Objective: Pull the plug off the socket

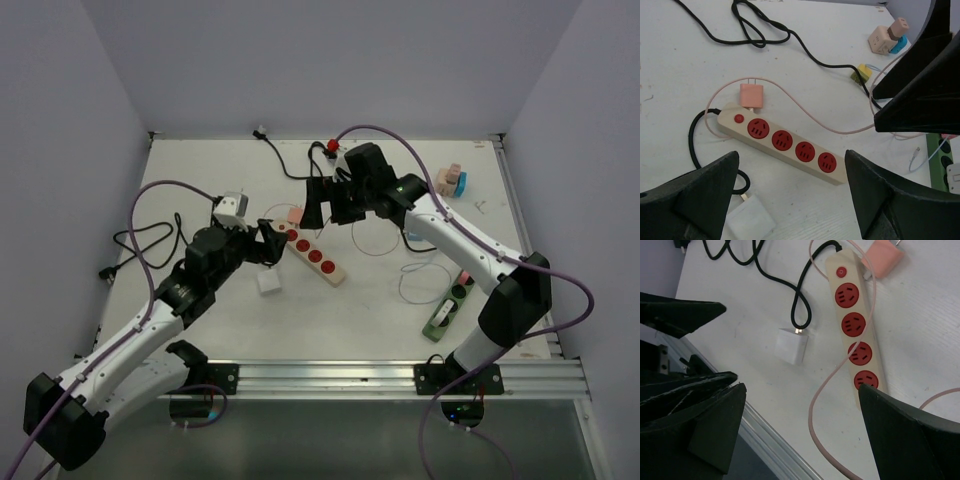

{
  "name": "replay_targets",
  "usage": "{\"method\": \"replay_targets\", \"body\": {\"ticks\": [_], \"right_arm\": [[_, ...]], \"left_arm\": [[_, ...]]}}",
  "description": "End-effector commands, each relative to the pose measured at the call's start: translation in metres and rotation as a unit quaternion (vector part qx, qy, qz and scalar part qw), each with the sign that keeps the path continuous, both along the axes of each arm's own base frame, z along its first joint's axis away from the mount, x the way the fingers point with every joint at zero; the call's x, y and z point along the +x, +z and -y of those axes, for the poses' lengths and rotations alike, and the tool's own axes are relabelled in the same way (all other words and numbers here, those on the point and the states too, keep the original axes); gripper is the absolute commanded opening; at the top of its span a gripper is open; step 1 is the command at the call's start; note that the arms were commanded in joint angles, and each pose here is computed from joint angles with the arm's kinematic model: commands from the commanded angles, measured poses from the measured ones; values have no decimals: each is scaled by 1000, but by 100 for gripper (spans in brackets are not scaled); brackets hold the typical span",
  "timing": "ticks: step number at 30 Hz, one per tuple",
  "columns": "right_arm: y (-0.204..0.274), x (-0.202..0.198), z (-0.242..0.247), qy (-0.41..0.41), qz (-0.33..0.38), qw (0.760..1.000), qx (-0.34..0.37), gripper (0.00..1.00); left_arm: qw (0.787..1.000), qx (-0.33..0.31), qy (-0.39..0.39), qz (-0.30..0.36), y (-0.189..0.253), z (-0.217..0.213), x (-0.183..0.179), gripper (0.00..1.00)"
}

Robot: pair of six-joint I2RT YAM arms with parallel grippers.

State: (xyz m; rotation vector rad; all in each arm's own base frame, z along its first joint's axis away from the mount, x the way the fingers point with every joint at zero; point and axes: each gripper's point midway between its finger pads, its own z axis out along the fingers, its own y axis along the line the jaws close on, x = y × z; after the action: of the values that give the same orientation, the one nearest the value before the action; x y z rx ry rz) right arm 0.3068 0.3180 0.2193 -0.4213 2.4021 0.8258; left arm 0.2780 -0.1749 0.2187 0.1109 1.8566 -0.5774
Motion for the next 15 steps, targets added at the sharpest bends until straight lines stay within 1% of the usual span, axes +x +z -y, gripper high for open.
{"method": "replay_targets", "body": {"ticks": [1, 2, 3, 4, 5, 7, 8, 10, 11, 15], "right_arm": [[20, -12, -7, 44, 16, 998, 39, 99], [22, -13, -8, 44, 17, 998, 42, 99], [23, -13, -8, 43, 17, 998, 44, 98], [24, -12, -7, 42, 15, 998, 45, 98], [25, -12, -7, 35, 10, 998, 47, 99], [24, -10, -7, 28, 4, 999, 47, 99], [25, -10, -7, 23, -1, 999, 50, 99], [24, -9, -9, 16, -8, 998, 54, 99], [25, -10, -10, 16, -14, 998, 59, 98], [27, -13, -16, 25, -22, 997, 73, 98]], "left_arm": [[996, -75, -9, 39, 15, 13, 6, 89], [996, -77, -29, 34, 4, 18, 1, 89], [994, -80, -52, 44, 4, 24, -3, 90], [990, -93, -71, 74, 15, 29, -5, 90], [988, -91, -100, 73, 2, 35, -14, 90], [981, -102, -126, 104, 7, 42, -18, 91], [979, -101, -145, 97, -4, 46, -24, 91], [973, -108, -165, 118, 0, 52, -27, 93], [973, -103, -174, 112, -9, 55, -28, 93], [967, -95, -187, 141, -10, 64, -26, 95]]}}
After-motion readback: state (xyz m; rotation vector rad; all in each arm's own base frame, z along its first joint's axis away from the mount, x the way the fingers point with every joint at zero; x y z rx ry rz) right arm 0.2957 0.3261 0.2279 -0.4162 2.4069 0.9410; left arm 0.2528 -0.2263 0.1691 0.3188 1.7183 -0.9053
